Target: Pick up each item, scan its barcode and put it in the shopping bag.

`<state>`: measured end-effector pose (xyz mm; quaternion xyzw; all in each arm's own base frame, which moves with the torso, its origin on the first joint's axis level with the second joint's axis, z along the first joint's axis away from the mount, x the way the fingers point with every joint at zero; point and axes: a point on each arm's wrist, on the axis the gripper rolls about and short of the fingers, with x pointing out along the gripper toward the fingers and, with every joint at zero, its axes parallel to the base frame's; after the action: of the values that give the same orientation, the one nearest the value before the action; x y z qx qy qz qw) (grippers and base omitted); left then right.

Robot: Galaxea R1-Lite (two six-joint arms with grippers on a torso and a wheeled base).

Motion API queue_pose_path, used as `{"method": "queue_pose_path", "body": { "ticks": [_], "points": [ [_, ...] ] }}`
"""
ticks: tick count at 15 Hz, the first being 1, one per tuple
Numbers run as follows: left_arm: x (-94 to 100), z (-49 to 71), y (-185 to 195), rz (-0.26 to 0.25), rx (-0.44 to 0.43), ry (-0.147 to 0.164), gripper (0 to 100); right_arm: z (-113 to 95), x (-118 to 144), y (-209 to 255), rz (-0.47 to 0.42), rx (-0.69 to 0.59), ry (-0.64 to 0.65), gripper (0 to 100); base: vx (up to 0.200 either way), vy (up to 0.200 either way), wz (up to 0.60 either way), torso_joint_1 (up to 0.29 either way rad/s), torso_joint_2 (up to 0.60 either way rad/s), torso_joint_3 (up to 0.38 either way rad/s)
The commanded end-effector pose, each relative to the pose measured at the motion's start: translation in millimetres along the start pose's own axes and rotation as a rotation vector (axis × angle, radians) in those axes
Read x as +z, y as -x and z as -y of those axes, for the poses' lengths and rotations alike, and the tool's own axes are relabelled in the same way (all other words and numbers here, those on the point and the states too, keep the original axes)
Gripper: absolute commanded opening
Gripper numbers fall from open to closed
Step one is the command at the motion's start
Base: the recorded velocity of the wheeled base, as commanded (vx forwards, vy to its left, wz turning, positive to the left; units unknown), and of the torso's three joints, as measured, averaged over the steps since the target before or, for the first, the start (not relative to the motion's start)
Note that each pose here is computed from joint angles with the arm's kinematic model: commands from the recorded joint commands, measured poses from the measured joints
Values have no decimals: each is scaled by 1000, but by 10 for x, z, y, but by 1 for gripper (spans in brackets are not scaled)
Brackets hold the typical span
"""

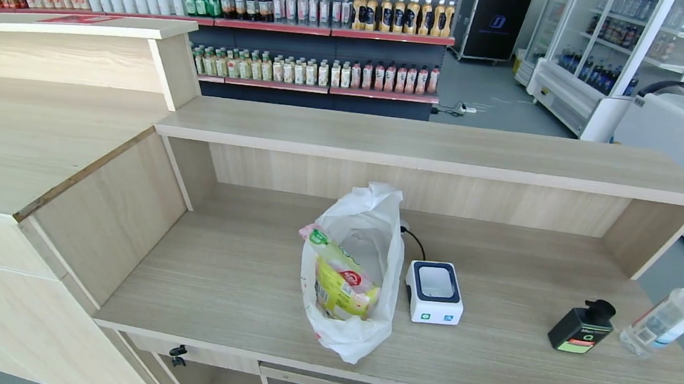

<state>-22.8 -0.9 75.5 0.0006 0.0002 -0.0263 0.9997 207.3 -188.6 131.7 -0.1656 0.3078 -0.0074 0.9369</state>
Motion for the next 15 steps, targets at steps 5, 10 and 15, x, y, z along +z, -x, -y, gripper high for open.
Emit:
{"method": "queue_pose_path", "body": {
  "ticks": [5,10,15],
  "points": [
    [0,0,-1,-1,0,0,100,-287,-26,-663,-38,229,26,100,0,0,0,0,0,0],
    [0,0,-1,-1,0,0,100,-412,-42,-969,-11,323,95,100,0,0,0,0,0,0],
    [0,0,-1,-1,-1,0,100,-558,-39,-1251,40,364,143,100,0,0,0,0,0,0]
  ]
}}
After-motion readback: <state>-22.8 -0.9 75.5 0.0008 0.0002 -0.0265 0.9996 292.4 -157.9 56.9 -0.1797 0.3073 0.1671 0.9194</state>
